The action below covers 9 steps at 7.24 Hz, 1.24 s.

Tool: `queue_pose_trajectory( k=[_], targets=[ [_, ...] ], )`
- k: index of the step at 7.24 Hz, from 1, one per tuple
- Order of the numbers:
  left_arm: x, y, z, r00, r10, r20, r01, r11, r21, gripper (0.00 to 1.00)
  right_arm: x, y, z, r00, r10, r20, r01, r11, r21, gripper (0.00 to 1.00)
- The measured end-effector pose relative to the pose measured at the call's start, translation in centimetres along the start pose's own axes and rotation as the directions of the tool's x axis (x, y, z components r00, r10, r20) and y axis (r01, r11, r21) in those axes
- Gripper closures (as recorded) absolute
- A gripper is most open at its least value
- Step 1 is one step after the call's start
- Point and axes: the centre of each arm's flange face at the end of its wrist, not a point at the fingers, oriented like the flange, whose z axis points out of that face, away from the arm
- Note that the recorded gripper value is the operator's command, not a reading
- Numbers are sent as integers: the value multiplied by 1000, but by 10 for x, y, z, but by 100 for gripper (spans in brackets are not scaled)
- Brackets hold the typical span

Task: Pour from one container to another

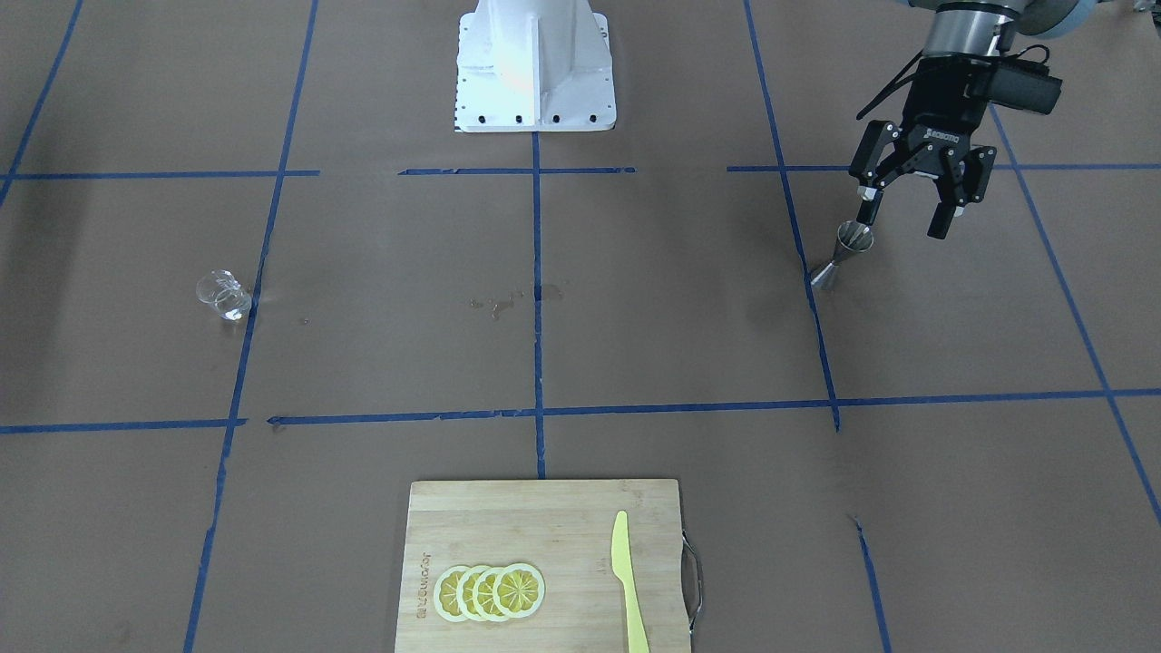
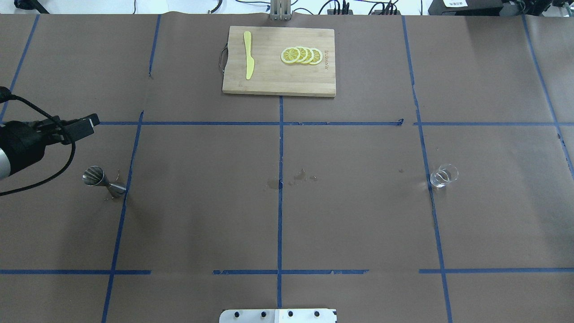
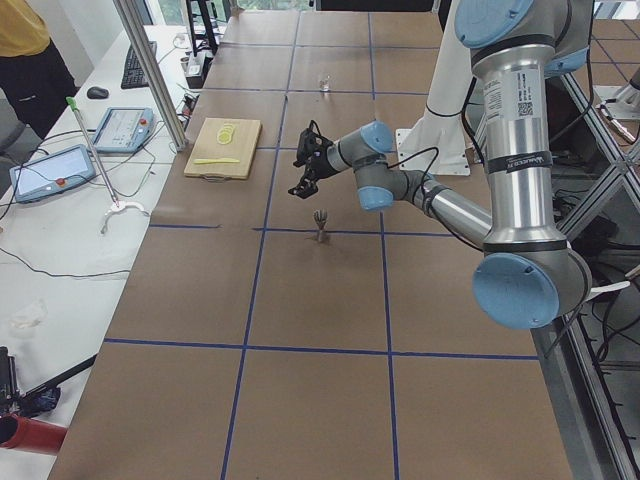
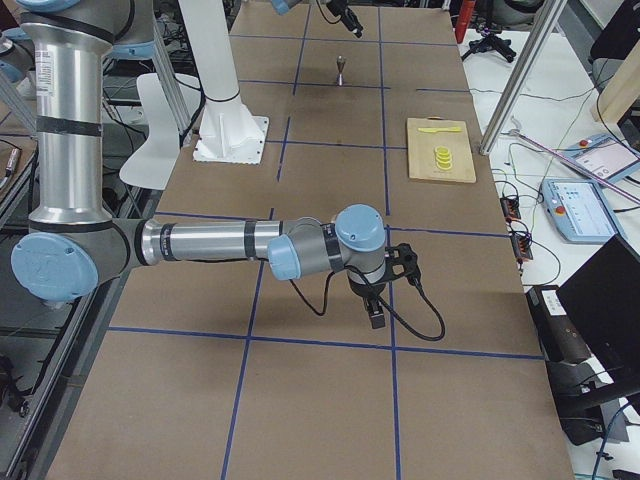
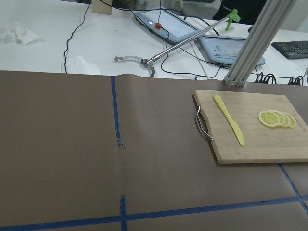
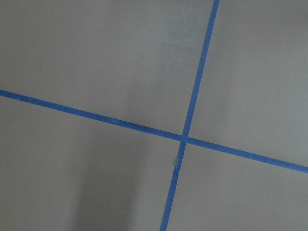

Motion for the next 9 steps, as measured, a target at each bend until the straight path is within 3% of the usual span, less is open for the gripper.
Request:
queue_pose_trajectory(
  k=[3, 4, 9],
  targets=[
    [-22, 49, 9, 991, 7, 136, -34, 979, 201, 0, 0, -1, 0, 1000, 0, 1, 0, 1000, 1, 0],
    [-25, 64, 14, 988, 17, 153, -52, 972, 228, 0, 0, -1, 0, 1000, 0, 1, 0, 1000, 1, 0],
    [-10, 134, 31, 982, 103, 157, -140, 959, 245, 0, 0, 0, 0, 1000, 1, 1, -1, 1000, 0, 0]
  ],
)
